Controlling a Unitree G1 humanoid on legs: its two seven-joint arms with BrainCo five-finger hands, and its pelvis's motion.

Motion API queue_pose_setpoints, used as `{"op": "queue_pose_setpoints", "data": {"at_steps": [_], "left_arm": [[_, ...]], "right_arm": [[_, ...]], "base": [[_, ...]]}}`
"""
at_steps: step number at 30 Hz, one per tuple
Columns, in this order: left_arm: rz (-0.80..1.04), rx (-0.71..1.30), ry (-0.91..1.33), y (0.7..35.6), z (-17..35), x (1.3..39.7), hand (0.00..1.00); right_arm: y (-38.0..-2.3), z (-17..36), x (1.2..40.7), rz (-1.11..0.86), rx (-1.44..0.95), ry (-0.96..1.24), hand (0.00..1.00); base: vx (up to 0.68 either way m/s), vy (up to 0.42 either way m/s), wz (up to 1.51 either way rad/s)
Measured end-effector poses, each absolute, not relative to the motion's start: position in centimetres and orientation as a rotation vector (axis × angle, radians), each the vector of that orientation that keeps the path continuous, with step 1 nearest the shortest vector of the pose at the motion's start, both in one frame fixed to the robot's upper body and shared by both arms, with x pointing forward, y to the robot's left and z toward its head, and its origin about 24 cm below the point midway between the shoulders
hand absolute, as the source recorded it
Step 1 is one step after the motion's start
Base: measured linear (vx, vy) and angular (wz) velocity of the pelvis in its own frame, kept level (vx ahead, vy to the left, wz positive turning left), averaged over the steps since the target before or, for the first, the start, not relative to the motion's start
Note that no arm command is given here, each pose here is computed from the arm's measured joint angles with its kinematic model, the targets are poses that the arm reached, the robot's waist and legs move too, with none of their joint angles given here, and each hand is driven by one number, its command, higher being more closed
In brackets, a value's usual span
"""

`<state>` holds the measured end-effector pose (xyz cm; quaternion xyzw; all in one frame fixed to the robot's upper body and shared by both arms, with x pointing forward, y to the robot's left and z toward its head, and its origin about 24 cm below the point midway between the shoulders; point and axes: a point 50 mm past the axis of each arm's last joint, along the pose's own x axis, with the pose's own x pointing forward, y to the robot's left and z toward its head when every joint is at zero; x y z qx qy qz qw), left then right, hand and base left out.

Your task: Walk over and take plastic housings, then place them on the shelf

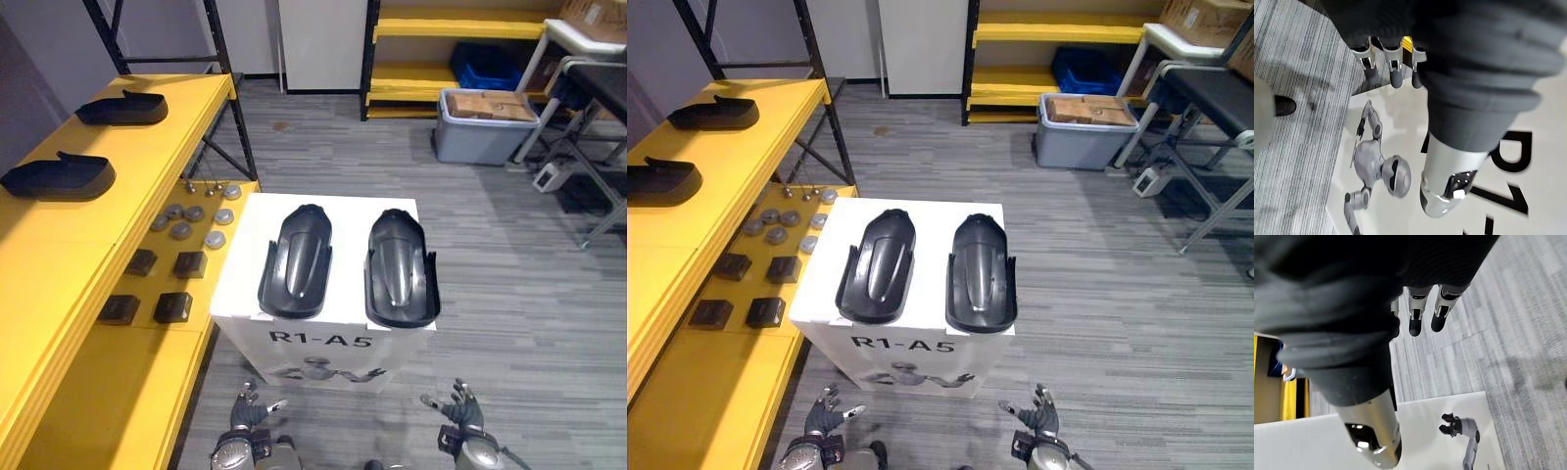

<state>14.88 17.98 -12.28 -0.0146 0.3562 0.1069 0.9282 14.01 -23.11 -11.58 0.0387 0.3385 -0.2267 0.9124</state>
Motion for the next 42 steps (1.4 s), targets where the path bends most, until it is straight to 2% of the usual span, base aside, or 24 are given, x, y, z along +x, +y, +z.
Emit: {"op": "queue_pose_setpoints", "data": {"at_steps": [6, 13, 20, 29, 42], "left_arm": [[0.236, 0.025, 0.761, 19.9, -12.6, 14.0, 0.0], [0.241, 0.044, 0.793, 20.6, -12.9, 12.6, 0.0], [0.231, 0.056, 0.846, 20.8, -13.5, 10.4, 0.0], [0.223, 0.063, 0.845, 20.8, -13.5, 10.3, 0.0], [0.224, 0.061, 0.841, 20.7, -13.5, 10.5, 0.0]], "right_arm": [[-25.1, -10.7, 14.6, -0.544, 0.095, 0.646, 0.0], [-28.3, -1.8, 19.6, -0.481, -0.043, 0.224, 0.0], [-26.2, 2.5, 21.7, -0.331, -0.107, 0.017, 0.0], [-23.5, 3.4, 24.0, -0.186, -0.306, -0.02, 0.0], [-24.0, 0.2, 25.2, -0.253, -0.52, 0.167, 0.0]], "base": [[0.1, 0.08, -0.1], [0.02, 0.015, -0.01], [0.0, 0.0, 0.0], [-0.03, 0.005, 0.04], [-0.02, 0.002, 0.09]]}}
